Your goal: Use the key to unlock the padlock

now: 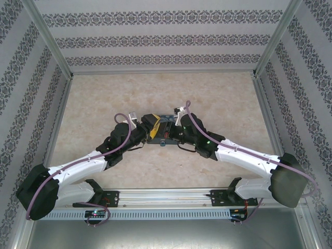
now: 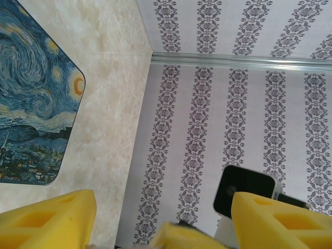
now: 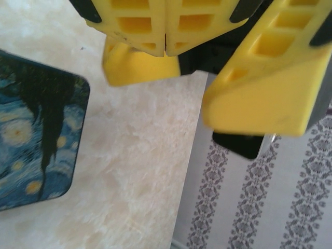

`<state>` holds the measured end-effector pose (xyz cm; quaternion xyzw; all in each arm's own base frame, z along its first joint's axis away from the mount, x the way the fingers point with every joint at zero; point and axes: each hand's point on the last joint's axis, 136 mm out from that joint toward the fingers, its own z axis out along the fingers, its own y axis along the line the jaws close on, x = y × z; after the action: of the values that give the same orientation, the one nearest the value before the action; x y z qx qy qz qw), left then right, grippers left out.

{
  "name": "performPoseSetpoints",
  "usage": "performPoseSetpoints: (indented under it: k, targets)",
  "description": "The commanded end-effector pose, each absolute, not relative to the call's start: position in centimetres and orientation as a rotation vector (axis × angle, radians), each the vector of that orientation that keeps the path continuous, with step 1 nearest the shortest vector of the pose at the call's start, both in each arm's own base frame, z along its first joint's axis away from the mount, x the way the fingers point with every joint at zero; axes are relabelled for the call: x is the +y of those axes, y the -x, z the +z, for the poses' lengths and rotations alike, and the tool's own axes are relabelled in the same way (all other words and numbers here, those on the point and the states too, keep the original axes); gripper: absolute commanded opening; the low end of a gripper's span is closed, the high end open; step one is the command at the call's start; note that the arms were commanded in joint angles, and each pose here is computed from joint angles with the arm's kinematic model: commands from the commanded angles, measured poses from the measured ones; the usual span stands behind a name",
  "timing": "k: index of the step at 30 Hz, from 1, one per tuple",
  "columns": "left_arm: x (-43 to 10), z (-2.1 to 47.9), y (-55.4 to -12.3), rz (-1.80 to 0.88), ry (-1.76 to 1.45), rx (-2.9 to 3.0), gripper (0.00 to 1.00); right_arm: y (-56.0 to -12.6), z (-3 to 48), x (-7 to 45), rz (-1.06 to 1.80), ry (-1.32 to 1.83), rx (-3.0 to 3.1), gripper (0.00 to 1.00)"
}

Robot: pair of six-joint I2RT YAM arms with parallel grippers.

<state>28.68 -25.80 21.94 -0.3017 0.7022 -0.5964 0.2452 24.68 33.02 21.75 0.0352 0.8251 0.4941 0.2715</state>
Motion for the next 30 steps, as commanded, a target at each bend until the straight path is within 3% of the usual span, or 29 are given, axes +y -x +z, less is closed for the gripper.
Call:
performPoseSetpoints:
  k: [1, 13, 30]
  targets:
    - [-25.9, 25.1, -28.5, -1.687, 0.761, 1.826, 0.7, -23.6, 20.2, 32.9, 1.303, -0.096, 2.269, 0.0]
    - [-25.6, 25.0, -28.3, -1.681, 0.765, 1.825, 0.67, -24.4, 18.8, 30.9, 1.23, -0.168, 2.27, 0.0]
    - [-25.6, 23.9, -28.2, -1.652, 0.769, 1.857, 0.69, -26.0, 21.3, 30.5, 1.252, -0.187, 2.206, 0.0]
